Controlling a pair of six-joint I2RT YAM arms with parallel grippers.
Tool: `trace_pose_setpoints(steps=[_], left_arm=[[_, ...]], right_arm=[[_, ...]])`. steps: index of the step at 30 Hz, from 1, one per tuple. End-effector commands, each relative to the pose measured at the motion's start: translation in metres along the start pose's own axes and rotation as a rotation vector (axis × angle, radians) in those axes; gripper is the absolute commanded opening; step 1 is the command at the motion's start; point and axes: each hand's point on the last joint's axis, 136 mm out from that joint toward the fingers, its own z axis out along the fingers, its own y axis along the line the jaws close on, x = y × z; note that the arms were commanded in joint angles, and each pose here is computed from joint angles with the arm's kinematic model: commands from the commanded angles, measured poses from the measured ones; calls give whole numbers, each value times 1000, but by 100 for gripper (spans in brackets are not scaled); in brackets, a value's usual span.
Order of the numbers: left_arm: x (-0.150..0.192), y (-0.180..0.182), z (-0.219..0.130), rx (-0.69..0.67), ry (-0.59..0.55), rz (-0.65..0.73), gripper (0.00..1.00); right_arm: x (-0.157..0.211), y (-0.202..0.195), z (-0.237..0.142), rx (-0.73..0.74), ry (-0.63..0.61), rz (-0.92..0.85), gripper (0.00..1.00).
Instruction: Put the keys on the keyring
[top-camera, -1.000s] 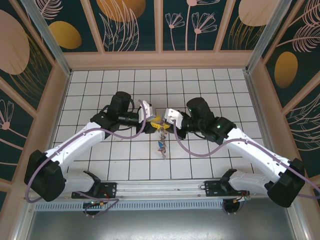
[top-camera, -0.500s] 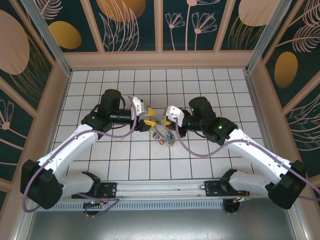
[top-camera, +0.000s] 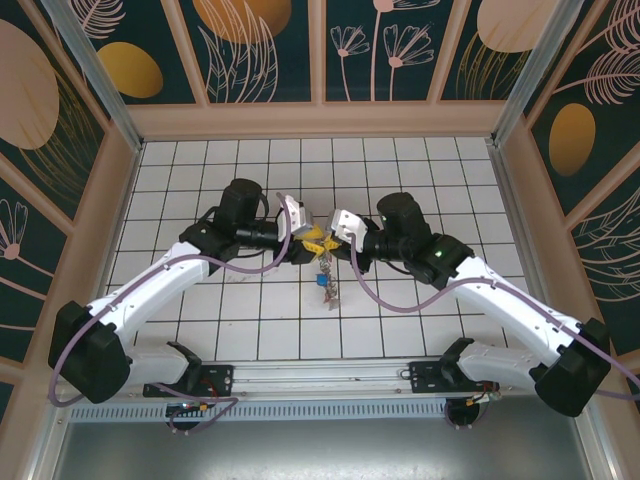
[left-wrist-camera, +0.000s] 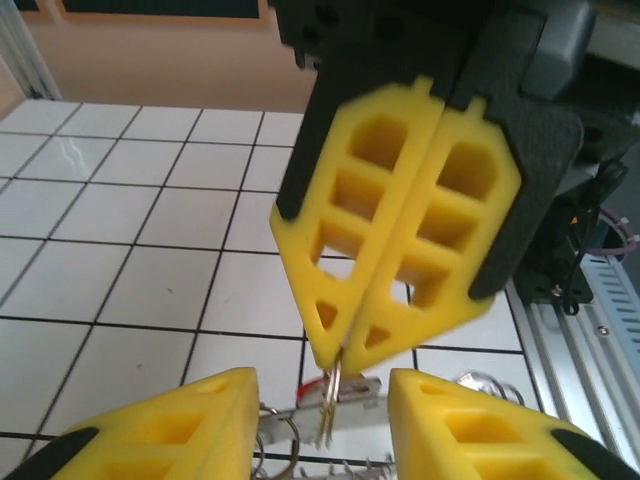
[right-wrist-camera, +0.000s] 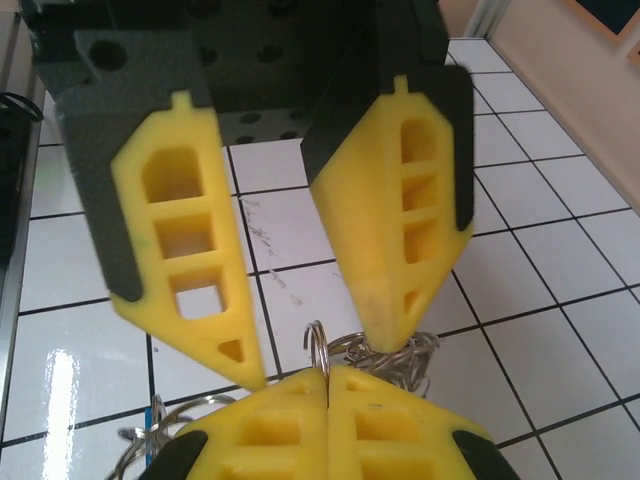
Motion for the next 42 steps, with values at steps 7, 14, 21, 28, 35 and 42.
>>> trace_pose_setpoints(steps=[7,14,21,28,35,42], left_arm=[[-2,-5,1,33,24,61,4],[-1,-6,0,26,37,93,0],[-32,-9,-12,26,-121,112,0],[-45,-18,-17,87,-201,121,0],[-55,-18,-19,113,-261,107,0],[-53,-23,-18,151,-271,108,0]], right_arm=[[-33,-10,-6,25,-97,-24,0],[-37,-4,-11,3,-124,-27,0],[-23,-2,-28,-53,-137,46,27],[-19,6,-38,-68,-161,90,25],[-11,6,-26,-92,-151,148,24],[-14,0,-22,-79,-156,147,5]])
